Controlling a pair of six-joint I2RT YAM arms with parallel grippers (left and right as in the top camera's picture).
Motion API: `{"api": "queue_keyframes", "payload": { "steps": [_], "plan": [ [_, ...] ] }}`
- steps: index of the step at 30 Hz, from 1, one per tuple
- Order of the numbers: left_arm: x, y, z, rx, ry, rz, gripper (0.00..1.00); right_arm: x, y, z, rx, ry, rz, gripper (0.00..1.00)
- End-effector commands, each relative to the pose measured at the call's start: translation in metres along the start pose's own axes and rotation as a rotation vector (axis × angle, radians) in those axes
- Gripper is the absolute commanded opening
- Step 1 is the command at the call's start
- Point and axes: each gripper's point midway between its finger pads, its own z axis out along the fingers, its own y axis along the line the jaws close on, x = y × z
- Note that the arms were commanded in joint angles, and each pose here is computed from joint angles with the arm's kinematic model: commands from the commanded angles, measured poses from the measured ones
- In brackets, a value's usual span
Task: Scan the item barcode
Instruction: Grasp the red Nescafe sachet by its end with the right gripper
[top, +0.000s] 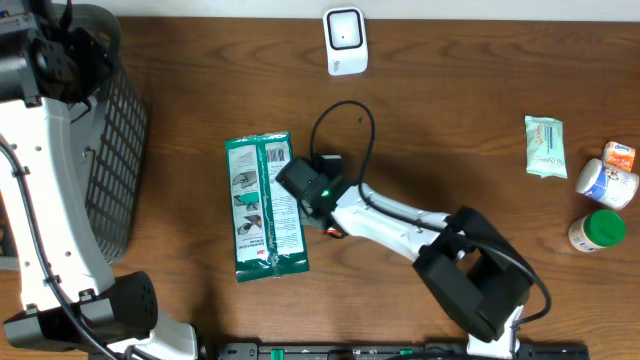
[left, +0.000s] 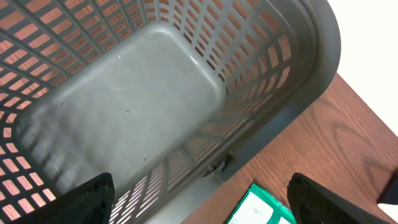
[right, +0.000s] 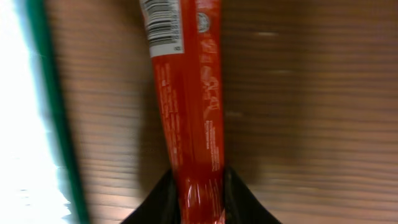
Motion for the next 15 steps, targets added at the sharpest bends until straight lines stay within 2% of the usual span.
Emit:
{"api": "queue_keyframes", "payload": {
  "steps": [1,4,10,12,15],
  "plan": [
    [-0.003,0.004,-0.004,-0.008,-0.015,-0.003,0.88,-0.028,-0.028,-0.017,0.052,-0.061,-0.191,0.25],
    [-0.003,0.004,-0.004,-0.008,-0.015,-0.003,0.88,-0.037,-0.036,-0.03,0.034,-0.067,-0.272,0.61],
    [-0.003,0.004,-0.004,-0.008,-0.015,-0.003,0.88,-0.037,-0.039,-0.035,-0.05,-0.012,-0.317,0.82],
    [-0.003,0.004,-0.004,-0.008,-0.015,-0.003,0.88,-0.032,-0.042,-0.033,-0.095,0.043,-0.244,0.86],
    [-0.003,0.004,-0.004,-0.008,-0.015,-0.003,0.88,-0.023,-0.044,-0.034,-0.206,0.164,-0.084,0.86]
  ]
}}
